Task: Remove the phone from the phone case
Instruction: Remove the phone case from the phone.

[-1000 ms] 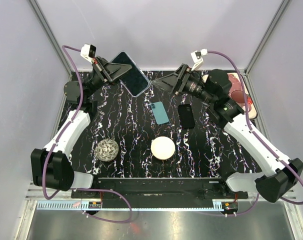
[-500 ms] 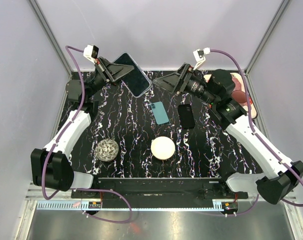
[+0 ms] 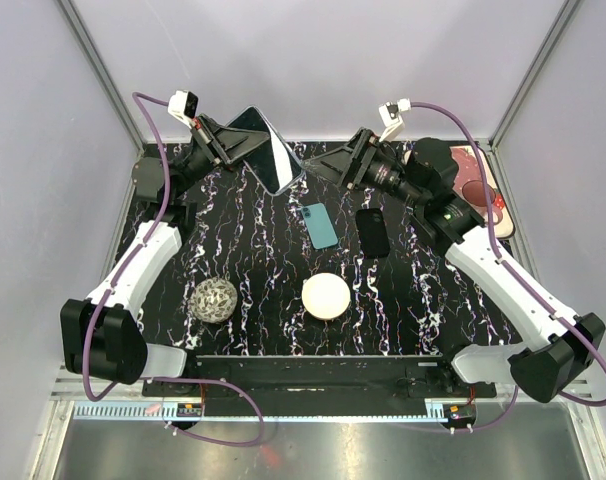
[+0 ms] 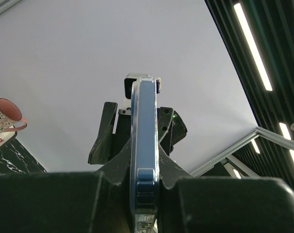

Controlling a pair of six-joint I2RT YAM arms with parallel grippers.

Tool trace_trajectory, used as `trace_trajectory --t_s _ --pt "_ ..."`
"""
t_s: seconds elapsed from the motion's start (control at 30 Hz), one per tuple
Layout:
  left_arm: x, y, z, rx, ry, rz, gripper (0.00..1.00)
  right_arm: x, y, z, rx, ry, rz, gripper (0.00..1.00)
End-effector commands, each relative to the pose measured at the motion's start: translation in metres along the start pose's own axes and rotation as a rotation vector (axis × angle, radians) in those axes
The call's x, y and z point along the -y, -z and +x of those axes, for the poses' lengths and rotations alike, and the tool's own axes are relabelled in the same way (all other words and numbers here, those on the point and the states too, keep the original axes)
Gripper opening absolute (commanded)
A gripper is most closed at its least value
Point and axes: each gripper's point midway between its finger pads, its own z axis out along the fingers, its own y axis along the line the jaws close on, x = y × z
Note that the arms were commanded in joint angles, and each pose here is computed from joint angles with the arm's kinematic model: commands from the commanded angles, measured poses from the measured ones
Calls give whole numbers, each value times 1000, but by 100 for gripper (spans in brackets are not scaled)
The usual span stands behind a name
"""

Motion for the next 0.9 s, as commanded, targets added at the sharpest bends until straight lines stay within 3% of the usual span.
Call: trace_trajectory --t_s 0.0,0.33,0.87 --pt "70 0 1 39 -104 150 0 26 -6 14 -24 0 74 74" --pt "79 0 3 26 -87 187 0 65 -10 36 -71 -22 179 73" --pt "85 3 4 22 -78 232 0 74 -21 45 -81 -123 150 73"
